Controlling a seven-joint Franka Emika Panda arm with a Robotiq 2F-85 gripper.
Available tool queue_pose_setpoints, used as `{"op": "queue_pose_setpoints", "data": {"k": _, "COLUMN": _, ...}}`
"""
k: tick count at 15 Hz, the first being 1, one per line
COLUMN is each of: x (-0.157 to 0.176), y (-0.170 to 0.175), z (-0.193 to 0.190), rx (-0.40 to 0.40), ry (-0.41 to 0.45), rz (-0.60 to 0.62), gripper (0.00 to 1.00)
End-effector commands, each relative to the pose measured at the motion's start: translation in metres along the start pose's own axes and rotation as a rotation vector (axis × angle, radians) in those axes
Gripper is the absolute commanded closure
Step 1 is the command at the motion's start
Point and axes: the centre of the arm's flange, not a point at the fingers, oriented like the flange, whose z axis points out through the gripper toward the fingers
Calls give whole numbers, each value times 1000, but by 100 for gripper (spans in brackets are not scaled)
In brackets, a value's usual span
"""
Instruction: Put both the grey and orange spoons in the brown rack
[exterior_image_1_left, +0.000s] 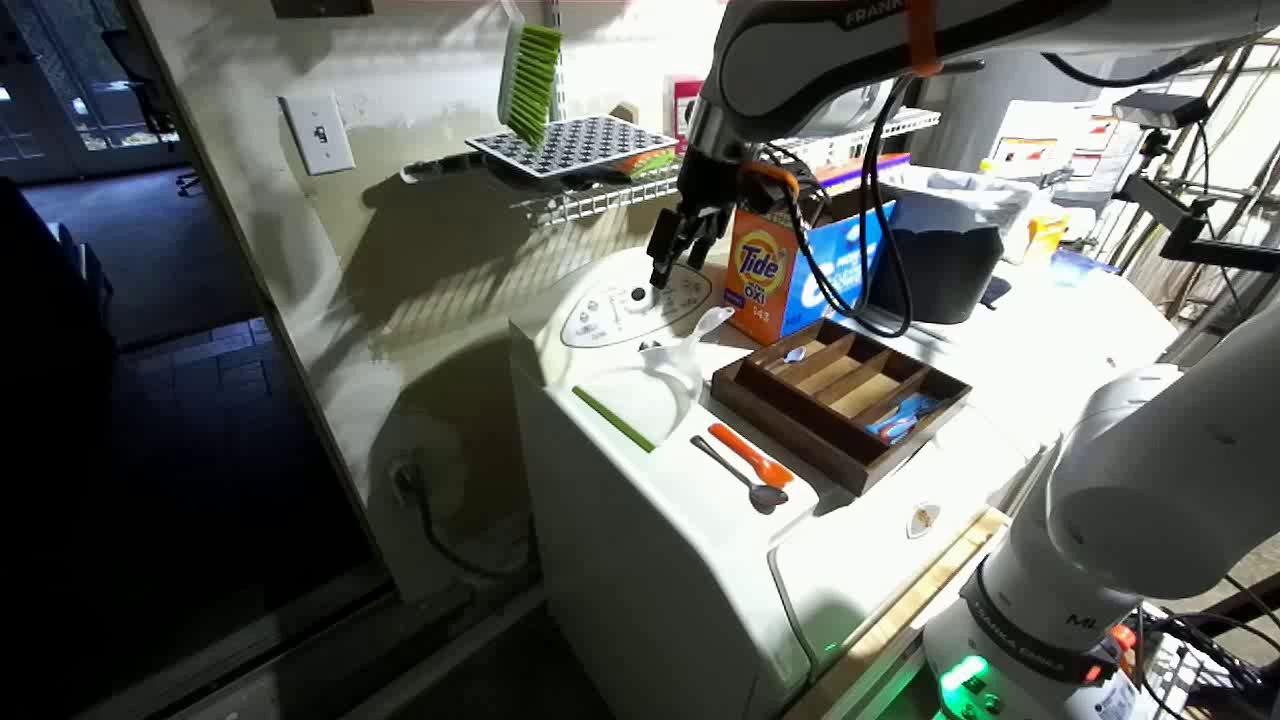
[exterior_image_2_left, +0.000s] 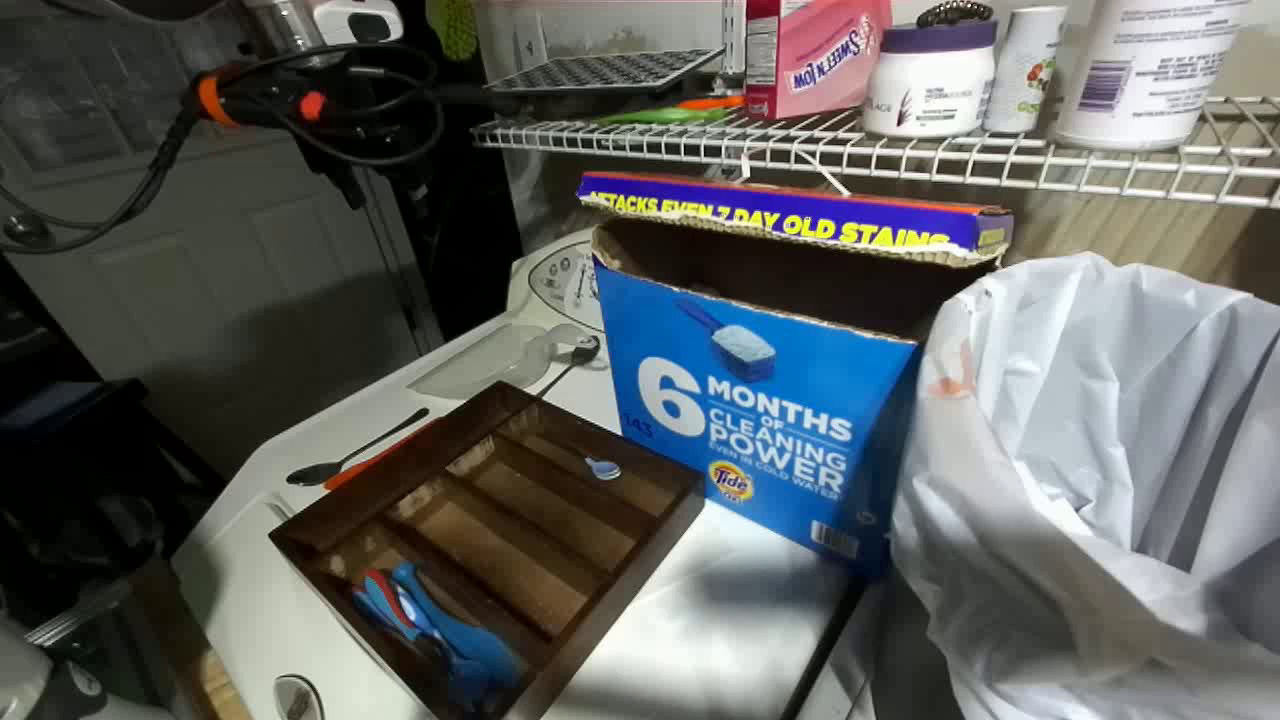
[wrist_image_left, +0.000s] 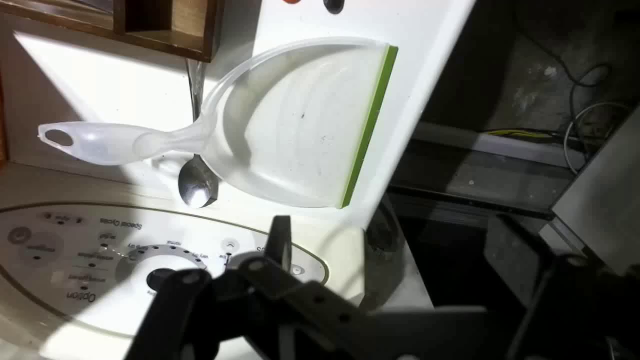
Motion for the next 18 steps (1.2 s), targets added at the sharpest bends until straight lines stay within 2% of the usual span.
{"op": "queue_pose_setpoints", "data": {"k": 1, "x": 0, "y": 0, "z": 0, "rx": 0, "ry": 0, "rz": 0, "gripper": 0}}
{"op": "queue_pose_setpoints", "data": {"k": 8, "x": 0, "y": 0, "z": 0, "rx": 0, "ry": 0, "rz": 0, "gripper": 0}}
{"op": "queue_pose_setpoints", "data": {"k": 13, "x": -15, "y": -39, "z": 13, "rx": 16, "ry": -94, "rz": 89, "gripper": 0}}
{"op": "queue_pose_setpoints", "data": {"k": 18, "x": -39, "y": -78, "z": 38, "rx": -61, "ry": -234, "rz": 216, "gripper": 0}}
